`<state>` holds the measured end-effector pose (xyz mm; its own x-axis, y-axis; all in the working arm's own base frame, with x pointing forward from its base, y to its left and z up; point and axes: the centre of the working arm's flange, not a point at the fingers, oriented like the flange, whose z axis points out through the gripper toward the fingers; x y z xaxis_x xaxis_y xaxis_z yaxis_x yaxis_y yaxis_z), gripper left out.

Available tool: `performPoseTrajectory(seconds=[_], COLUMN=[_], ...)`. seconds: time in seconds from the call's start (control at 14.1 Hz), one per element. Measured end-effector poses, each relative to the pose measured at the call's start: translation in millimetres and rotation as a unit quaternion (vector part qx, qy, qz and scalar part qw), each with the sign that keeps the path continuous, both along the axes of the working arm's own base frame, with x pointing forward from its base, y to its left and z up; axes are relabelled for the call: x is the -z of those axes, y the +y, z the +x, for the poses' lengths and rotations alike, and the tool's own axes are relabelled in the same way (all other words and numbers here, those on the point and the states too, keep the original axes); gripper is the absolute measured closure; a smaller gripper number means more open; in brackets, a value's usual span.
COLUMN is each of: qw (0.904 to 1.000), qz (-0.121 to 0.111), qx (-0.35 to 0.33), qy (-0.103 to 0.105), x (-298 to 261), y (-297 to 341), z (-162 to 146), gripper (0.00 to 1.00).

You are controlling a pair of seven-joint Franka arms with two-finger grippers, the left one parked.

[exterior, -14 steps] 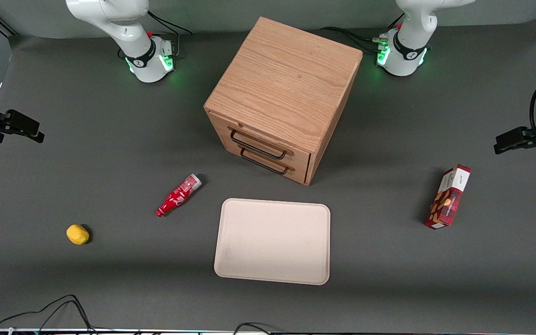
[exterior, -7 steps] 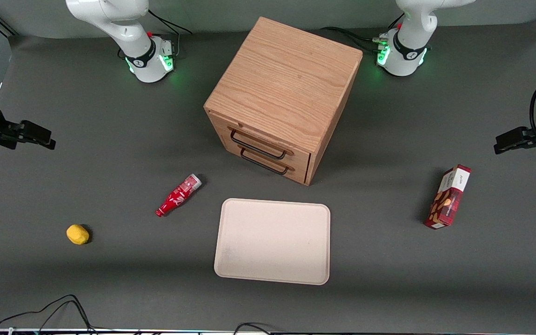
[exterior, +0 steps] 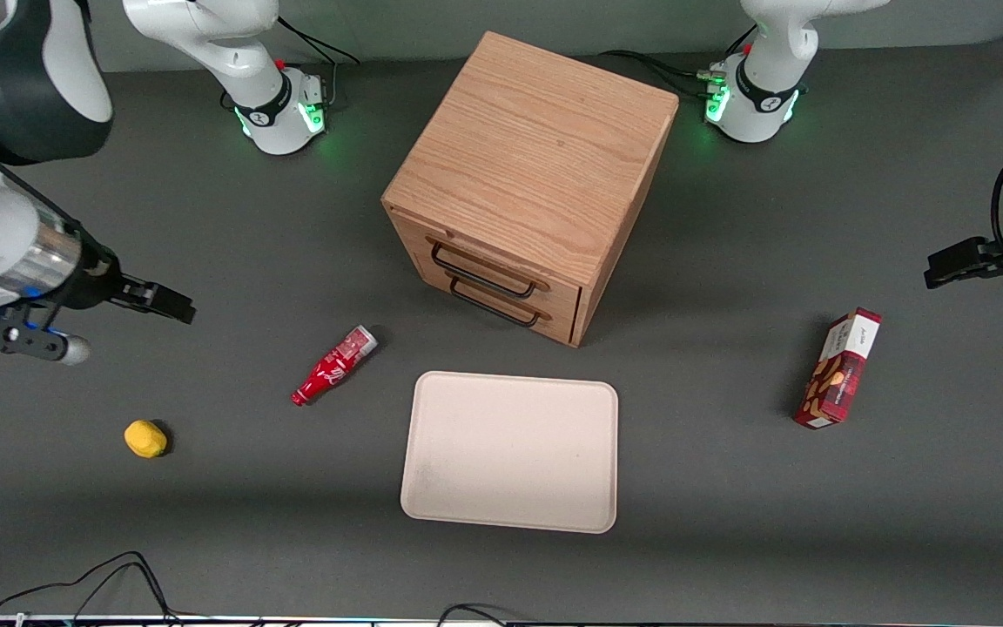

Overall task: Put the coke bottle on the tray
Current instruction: 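Move the open right gripper down over the lying red Coca-Cola bottle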

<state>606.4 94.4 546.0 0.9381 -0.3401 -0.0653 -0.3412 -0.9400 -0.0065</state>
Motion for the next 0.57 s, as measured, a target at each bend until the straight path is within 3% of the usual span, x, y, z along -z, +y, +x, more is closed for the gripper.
performPoseTrajectory(seconds=[0.28, 0.57], qw=[0.9944, 0.9842], qz=[0.008, 0.002], qx=[0.104, 0.173], qy=[0.018, 0.036], x=[63, 158], y=[61, 73], z=[17, 17], gripper=[0.0, 0.0])
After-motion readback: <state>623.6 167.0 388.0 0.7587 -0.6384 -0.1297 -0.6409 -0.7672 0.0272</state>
